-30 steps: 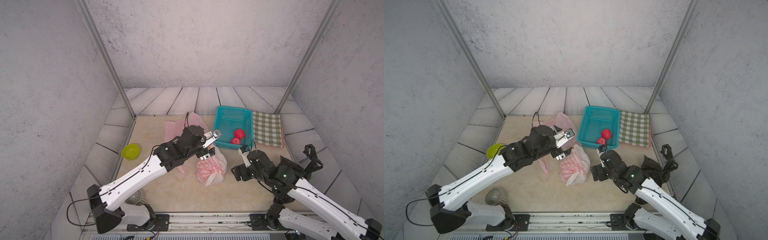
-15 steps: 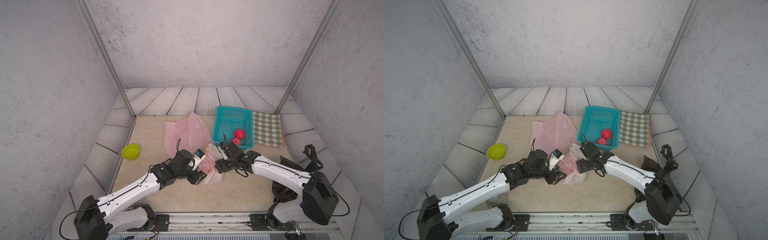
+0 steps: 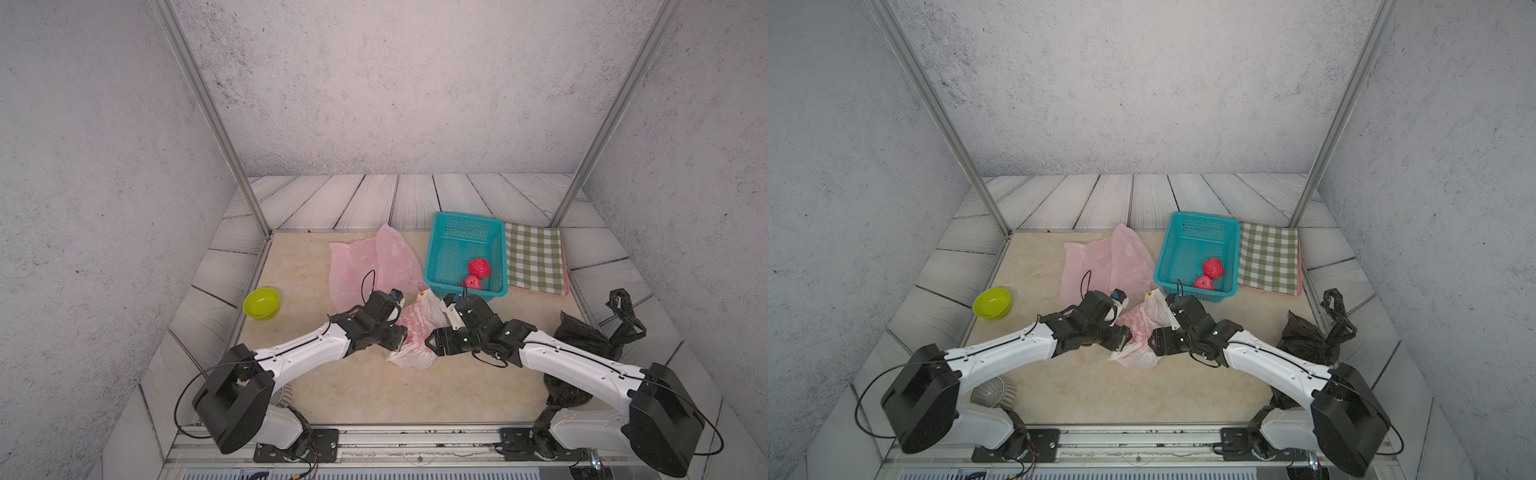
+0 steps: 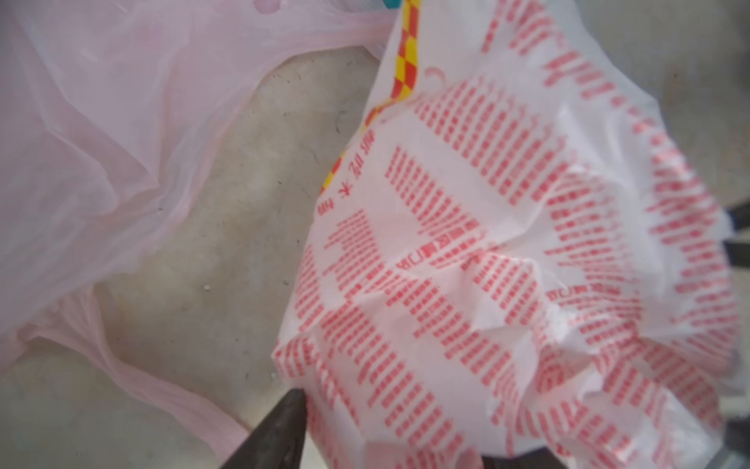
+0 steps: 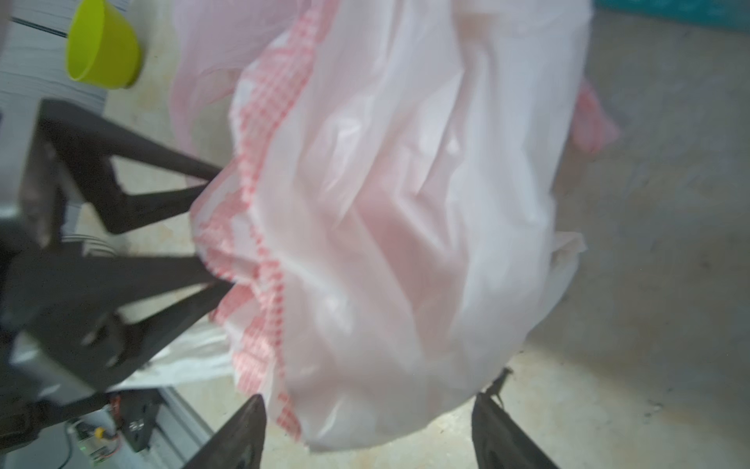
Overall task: Untie the knot of a plastic bag & take out the apple
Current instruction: Adjust the plastic bag at the center of the board.
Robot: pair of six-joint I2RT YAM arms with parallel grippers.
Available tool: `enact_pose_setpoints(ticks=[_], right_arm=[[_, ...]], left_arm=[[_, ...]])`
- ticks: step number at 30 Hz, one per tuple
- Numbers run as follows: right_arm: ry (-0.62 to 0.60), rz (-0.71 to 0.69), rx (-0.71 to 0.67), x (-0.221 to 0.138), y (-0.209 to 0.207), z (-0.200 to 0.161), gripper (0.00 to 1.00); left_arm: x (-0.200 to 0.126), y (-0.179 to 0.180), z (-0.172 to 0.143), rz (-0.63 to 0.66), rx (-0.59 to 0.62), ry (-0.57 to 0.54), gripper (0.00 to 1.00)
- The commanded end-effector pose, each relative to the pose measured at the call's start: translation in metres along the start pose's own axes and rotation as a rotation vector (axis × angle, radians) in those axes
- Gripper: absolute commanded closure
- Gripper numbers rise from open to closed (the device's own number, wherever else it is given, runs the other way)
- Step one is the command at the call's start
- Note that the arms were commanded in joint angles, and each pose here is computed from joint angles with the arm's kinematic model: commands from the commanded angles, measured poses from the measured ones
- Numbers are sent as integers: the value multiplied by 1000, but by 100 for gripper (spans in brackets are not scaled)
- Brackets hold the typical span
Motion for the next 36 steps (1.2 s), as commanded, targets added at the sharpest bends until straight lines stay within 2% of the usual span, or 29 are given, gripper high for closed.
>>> enact_pose_setpoints(ticks=[1,6,9,11,13,15,17,24,28,31,34,36], right_arm=[[-13,144,70,-3,19,-2,21],[11,241,28,-1,40,1,21],[-3,273,-24,-14,53,7,21],[-43,182,-97,-36,51,13,19],[-107,11,-178,-61,40,21,18],[-139,-150,-220,-75,26,29,16],[-122,-253,-203,-76,10,37,15],[-75,-287,-116,-36,-20,71,14],[-7,-223,-80,-7,-22,75,15],[17,-79,-11,3,-13,62,17],[1,118,70,4,7,38,18],[-10,179,71,-5,24,25,18]], left_arm=[[-2,-1,32,21,34,-50,32],[-4,-3,58,30,71,-98,32],[-14,8,70,71,60,-114,32],[-34,17,75,83,19,-143,32],[-54,14,73,49,21,-185,32],[-69,5,65,-29,37,-215,32],[-77,-5,49,-55,35,-213,32],[-73,-54,-10,-132,93,-223,32],[-54,-63,-30,-165,69,-181,33],[-47,-58,-38,-120,82,-133,33],[-43,-46,-44,-45,71,-145,32],[-47,-41,-45,-14,77,-157,32]])
Point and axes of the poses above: each gripper's point midway between its finger pads, its own x axis out along the fingers, its own y axis along the line the jaws close on, z = x × y, the point moved 7 cm from there along -x, back along the fingers, and after that the axes turned 3 degrees about -x, right-handed, at the moved point
